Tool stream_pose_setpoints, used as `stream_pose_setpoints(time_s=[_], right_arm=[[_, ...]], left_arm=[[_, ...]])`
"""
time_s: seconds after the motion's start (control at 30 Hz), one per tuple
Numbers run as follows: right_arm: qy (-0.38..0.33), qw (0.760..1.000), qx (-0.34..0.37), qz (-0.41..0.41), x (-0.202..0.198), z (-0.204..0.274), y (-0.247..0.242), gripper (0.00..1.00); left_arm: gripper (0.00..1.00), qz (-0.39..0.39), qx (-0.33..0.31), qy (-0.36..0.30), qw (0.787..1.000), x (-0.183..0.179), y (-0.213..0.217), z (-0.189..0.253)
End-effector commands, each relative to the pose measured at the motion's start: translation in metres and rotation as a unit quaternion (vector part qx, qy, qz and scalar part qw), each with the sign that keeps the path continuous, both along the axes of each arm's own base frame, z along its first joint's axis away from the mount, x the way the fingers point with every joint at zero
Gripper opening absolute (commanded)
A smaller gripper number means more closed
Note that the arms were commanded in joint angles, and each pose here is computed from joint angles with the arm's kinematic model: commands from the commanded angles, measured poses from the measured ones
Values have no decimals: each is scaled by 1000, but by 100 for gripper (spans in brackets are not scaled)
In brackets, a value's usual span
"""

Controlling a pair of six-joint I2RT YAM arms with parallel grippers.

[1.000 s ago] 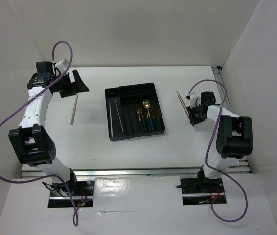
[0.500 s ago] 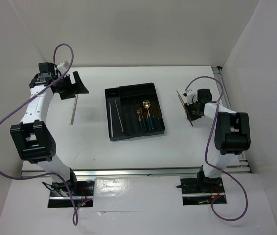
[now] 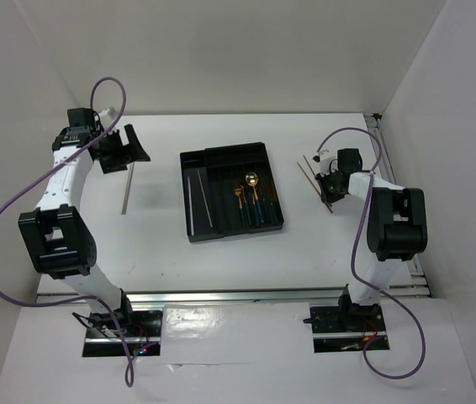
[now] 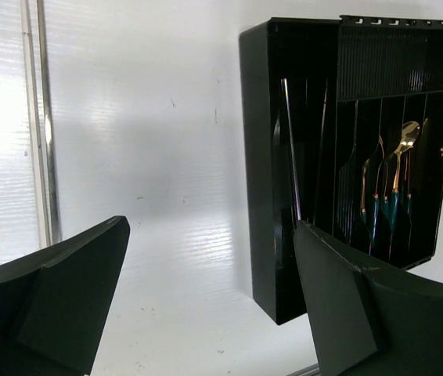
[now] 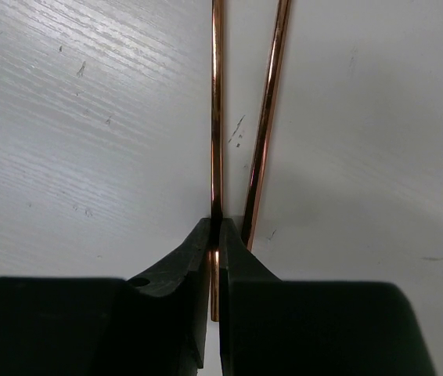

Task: Sort the eating utensils into containers

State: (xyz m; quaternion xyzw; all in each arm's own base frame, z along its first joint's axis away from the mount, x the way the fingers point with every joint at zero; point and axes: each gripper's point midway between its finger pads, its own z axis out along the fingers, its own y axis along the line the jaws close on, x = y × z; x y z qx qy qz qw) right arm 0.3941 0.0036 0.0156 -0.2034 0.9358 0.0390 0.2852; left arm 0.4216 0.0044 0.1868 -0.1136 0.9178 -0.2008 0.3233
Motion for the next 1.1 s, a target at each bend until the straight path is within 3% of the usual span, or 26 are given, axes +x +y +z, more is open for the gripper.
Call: stream_pose_setpoints(time_s=[0.0, 0.2, 0.43, 0.6, 0.73, 0.93, 1.07], right_arm=[[29, 999, -14, -11, -15, -11, -1, 0], [-58, 998, 34, -18, 11, 68, 24, 0], [-108, 984, 139, -2, 22, 154, 88, 0], [-71, 969, 235, 18, 11, 183, 154, 0], [-13, 944, 330, 2, -1, 198, 216, 0], [69, 912, 403, -29, -19, 198, 289, 0], [109, 894, 431, -59, -18, 188, 311, 0]], left_arm=[[100, 15, -3, -3, 1000, -3, 0, 3], [100, 17, -12, -76, 997, -36, -16, 16], [100, -15, 31, -64, 997, -54, -23, 11], [100, 32, 38, -72, 996, -56, -14, 23], [100, 81, 36, -93, 992, -55, -4, 32], [100, 119, 49, -97, 987, -48, 9, 56], [100, 134, 54, -101, 984, -48, 13, 59]])
